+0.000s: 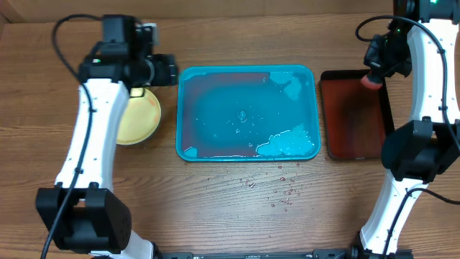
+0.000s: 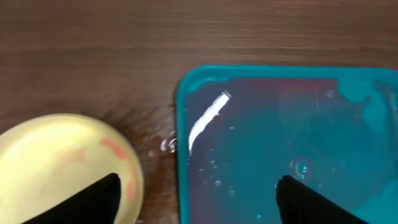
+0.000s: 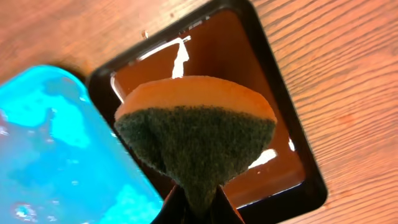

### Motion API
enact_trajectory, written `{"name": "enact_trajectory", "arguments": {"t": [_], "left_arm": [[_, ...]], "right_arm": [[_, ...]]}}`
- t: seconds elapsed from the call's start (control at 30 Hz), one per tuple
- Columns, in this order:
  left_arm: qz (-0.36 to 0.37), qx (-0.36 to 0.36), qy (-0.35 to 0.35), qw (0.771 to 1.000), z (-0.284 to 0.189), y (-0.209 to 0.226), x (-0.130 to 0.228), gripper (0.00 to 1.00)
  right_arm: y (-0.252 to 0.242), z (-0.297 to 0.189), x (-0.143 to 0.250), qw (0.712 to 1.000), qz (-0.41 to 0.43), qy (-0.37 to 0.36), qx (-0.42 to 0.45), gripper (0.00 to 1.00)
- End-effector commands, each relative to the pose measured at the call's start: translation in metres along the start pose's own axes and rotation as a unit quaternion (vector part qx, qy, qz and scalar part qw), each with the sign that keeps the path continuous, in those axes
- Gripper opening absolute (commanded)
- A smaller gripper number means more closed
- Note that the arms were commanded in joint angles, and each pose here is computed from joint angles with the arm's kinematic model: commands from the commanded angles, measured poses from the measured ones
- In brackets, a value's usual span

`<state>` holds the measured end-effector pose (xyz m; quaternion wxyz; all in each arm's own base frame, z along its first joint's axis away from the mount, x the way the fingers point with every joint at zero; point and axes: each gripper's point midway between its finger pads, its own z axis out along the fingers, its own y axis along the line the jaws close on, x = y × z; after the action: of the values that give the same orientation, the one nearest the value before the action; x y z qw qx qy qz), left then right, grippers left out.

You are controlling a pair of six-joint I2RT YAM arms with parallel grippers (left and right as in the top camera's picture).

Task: Clean dirty plates on tray and stack at the side
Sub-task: 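Move sponge right with right gripper and set it in red tray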

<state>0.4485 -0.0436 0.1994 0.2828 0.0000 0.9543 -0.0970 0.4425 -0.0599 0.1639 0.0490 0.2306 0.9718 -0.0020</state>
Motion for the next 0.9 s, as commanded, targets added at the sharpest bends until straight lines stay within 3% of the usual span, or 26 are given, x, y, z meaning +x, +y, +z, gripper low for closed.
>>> {"name": "enact_trajectory", "arguments": {"t": [0.0, 0.13, 0.43, 0.63, 0.7, 0.73, 0.8, 0.83, 0.87], "left_arm": [[0.042, -0.002, -0.003, 0.999, 0.004, -0.019, -0.001, 0.91], [0.057, -0.011, -0.004, 0.998, 0.006, -0.028, 0.000, 1.00], [0.059, -0.017, -0.005, 0.998, 0.006, -0.029, 0.000, 0.99], [0.060, -0.017, -0.005, 0.998, 0.006, -0.029, 0.000, 1.00], [0.060, -0.017, -0.005, 0.998, 0.006, -0.029, 0.000, 1.00], [0.060, -0.017, -0.005, 0.998, 0.006, -0.029, 0.000, 1.00], [0.059, -0.017, -0.005, 0.998, 0.006, -0.029, 0.000, 1.00], [0.060, -0.017, -0.005, 0.998, 0.006, -0.029, 0.000, 1.00], [0.060, -0.017, -0.005, 0.998, 0.006, -0.029, 0.000, 1.00]], "right_arm": [[0.000, 0.037, 0.008, 0.997, -0.063, 0.047, 0.020, 0.04], [-0.003, 0.066, 0.022, 0.987, -0.135, 0.083, 0.019, 0.04], [-0.012, 0.151, 0.059, 0.960, -0.242, 0.138, 0.007, 0.04], [-0.013, 0.149, 0.053, 0.959, -0.253, 0.127, 0.014, 0.04], [-0.014, 0.139, 0.047, 0.960, -0.254, 0.120, 0.021, 0.13], [-0.014, 0.131, 0.043, 0.960, -0.254, 0.114, 0.023, 0.24], [-0.012, 0.112, 0.035, 0.962, -0.254, 0.100, 0.023, 0.63], [-0.010, 0.099, 0.030, 0.963, -0.252, 0.089, 0.022, 0.93], [-0.009, 0.088, 0.026, 0.965, -0.248, 0.078, 0.021, 1.00]]}}
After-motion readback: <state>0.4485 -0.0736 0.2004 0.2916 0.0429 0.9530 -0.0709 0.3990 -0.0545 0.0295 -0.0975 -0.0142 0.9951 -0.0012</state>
